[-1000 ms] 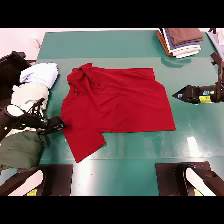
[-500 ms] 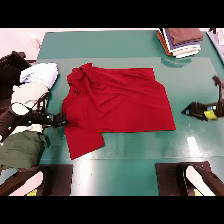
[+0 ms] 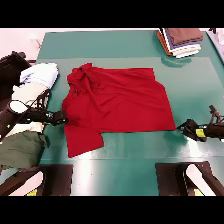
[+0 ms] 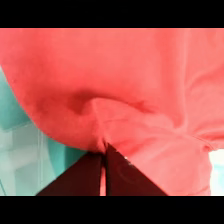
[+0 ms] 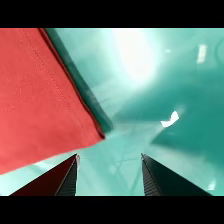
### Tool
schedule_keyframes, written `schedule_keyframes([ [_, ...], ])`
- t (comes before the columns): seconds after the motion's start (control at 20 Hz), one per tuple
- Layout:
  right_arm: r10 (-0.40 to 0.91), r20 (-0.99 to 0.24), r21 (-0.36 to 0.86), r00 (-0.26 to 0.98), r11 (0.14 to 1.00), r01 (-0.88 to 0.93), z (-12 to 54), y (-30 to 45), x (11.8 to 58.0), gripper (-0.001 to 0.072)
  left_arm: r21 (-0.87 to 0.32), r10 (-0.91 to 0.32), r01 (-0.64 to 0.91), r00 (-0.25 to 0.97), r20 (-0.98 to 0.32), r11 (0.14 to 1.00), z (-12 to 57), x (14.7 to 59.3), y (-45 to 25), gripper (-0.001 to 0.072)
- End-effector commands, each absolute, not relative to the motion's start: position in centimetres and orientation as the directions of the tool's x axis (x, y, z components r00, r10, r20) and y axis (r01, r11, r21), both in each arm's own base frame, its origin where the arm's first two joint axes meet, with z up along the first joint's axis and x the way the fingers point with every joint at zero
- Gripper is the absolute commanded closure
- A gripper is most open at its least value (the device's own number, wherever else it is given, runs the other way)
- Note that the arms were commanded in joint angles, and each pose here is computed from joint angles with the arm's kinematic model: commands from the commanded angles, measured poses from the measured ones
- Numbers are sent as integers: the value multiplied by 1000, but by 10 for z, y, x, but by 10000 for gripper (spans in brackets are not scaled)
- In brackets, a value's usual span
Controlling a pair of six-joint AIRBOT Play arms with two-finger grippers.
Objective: Fold the shirts.
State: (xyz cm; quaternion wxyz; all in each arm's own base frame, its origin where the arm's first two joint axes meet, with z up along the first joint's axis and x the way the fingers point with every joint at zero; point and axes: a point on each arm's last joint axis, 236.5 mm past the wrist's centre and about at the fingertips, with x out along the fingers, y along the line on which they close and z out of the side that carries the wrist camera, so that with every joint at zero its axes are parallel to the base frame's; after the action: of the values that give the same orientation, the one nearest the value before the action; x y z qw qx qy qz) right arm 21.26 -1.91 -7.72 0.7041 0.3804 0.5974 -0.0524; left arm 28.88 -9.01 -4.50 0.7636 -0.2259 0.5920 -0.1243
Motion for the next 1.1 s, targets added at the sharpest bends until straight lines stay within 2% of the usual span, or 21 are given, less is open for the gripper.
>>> schedule_keyframes([
  [0.0, 428, -859, 509, 279, 668, 543, -94, -2, 222, 276, -494, -459, -76, 269, -847, 866, -44, 289, -91, 682],
  [0.1, 464, -844, 531, 269, 651, 543, -104, 11, 231, 276, -495, -461, -75, 266, -847, 866, -44, 288, -91, 682],
  [0.15, 471, -842, 533, 262, 653, 539, -109, 17, 235, 299, -495, -461, -76, 267, -846, 866, -44, 289, -91, 682],
  [0.35, 443, -855, 518, 269, 733, 440, -108, 32, 255, 676, -504, -472, -64, 265, -841, 862, -33, 292, -93, 683],
  [0.45, 433, -837, 533, 335, 784, 320, -74, 37, 281, 697, -509, -482, -11, 305, -822, 861, -2, 304, -95, 683],
  [0.55, 414, -782, 542, 466, 821, 181, -5, 37, 315, 697, -495, -470, 76, 462, -752, 866, 69, 328, -94, 683],
  [0.7, 378, -615, 475, 692, 878, -58, 151, 36, 344, 697, -403, -444, 256, 747, -495, 879, 243, 334, -92, 683],
  [0.8, 352, -450, 367, 821, 911, -189, 267, 42, 333, 697, -282, -433, 363, 867, -246, 888, 370, 296, -95, 683],
  [0.9, 316, -273, 227, 909, 939, -258, 369, 49, 301, 697, -149, -423, 418, 906, -5, 896, 475, 237, -98, 683],
  [1.05, 181, -106, 50, 978, 983, -177, 461, 40, 242, 697, -11, -380, 396, 889, 257, 918, 573, 153, -94, 684],
])
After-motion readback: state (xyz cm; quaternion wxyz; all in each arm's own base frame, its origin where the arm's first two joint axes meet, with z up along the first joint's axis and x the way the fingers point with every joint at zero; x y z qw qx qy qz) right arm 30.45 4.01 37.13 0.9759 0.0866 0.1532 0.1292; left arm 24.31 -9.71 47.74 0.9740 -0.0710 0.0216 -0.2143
